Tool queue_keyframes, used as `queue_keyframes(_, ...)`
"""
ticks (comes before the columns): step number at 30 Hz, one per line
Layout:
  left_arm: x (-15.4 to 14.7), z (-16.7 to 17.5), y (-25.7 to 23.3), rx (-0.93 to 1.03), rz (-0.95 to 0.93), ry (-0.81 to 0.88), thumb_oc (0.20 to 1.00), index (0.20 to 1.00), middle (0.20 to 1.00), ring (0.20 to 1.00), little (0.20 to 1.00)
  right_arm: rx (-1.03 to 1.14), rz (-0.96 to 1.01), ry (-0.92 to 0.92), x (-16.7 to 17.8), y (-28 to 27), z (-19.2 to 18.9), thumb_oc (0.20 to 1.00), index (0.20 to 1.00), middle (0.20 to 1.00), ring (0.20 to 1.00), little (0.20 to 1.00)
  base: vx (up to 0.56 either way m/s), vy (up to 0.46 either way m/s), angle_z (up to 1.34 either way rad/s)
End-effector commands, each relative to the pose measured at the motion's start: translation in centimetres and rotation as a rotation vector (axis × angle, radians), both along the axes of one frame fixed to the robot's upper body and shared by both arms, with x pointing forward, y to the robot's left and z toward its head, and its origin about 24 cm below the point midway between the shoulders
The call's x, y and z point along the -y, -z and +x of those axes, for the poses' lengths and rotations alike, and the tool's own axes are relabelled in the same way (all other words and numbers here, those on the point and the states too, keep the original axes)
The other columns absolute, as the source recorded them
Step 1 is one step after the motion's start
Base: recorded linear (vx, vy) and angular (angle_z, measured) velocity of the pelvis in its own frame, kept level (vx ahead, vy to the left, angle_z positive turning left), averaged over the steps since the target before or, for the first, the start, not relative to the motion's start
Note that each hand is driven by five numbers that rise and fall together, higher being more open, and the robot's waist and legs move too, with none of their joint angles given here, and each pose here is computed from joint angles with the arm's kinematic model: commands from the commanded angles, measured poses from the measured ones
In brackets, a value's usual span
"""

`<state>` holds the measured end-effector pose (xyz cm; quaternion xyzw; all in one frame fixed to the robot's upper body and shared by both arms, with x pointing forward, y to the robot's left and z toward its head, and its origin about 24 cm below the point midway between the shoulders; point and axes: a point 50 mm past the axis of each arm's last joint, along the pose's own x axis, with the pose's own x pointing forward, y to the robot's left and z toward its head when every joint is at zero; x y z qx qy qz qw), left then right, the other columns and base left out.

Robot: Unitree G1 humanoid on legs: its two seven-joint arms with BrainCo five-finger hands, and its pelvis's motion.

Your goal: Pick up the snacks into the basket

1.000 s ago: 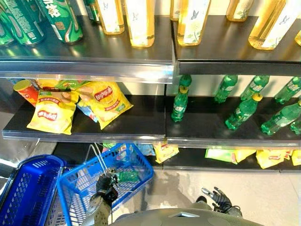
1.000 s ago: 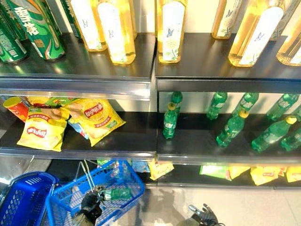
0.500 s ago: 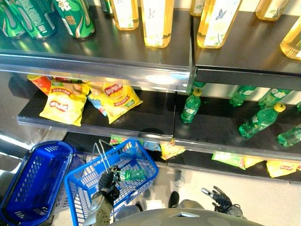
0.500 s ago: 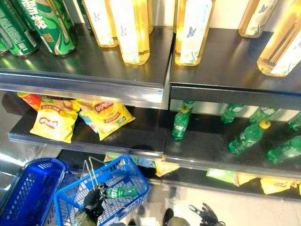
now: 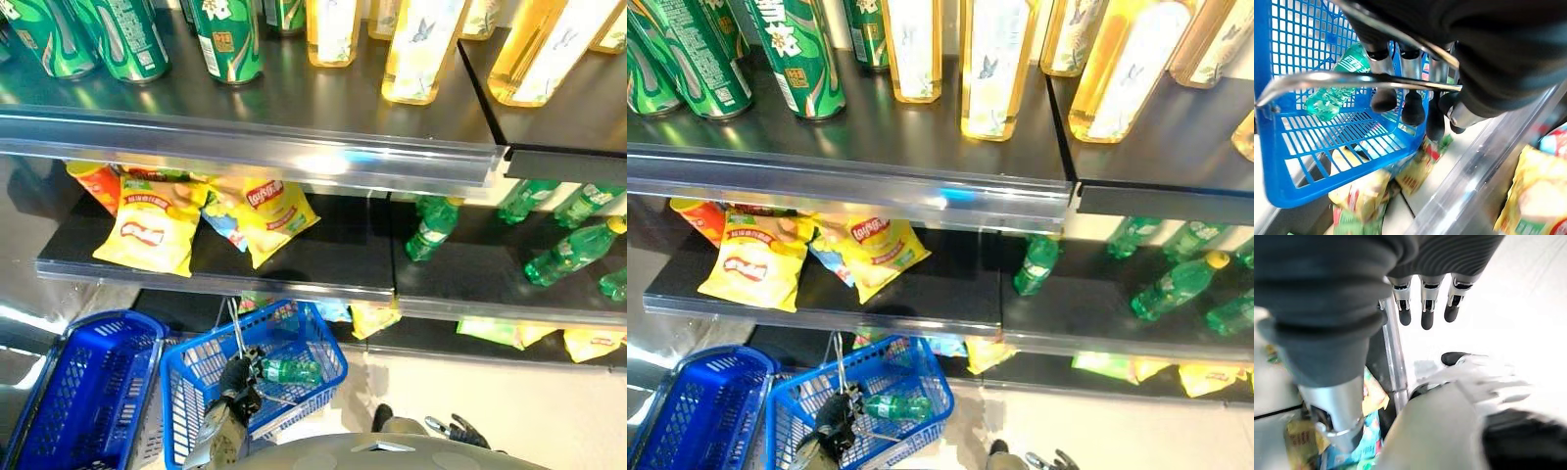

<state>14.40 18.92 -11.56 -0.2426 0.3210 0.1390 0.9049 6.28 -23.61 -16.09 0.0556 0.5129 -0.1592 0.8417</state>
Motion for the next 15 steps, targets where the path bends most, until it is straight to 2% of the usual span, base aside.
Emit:
queue_keyframes(1, -1.1, 5.4, -6.1, 0.398, 0.08, 0.059, 0.2, 0.2, 0.2, 0.2, 0.2, 0.032, -0.03, 0.013, 0.8, -0.4, 1.7, 1.0, 1.0, 1.0, 1.0, 1.0, 0.09, 0.414, 0.15)
queue_keyframes(11, -1.2, 5.0, -6.5, 0.414, 0.104, 0.101, 0.2, 0.2, 0.2, 0.2, 0.2, 0.095, -0.004, -0.1, -0.8, -0.7, 3.9, 1.0, 1.0, 1.0, 1.0, 1.0, 0.05, 0.382, -0.33)
queue_keyframes(15, -1.3, 4.4, -6.4, 0.413, 0.087, 0.088, 0.2, 0.2, 0.2, 0.2, 0.2, 0.114, 0.022, -0.154, -1.8, -0.7, 4.0, 1.0, 1.0, 1.0, 1.0, 1.0, 0.04, 0.041, -0.19)
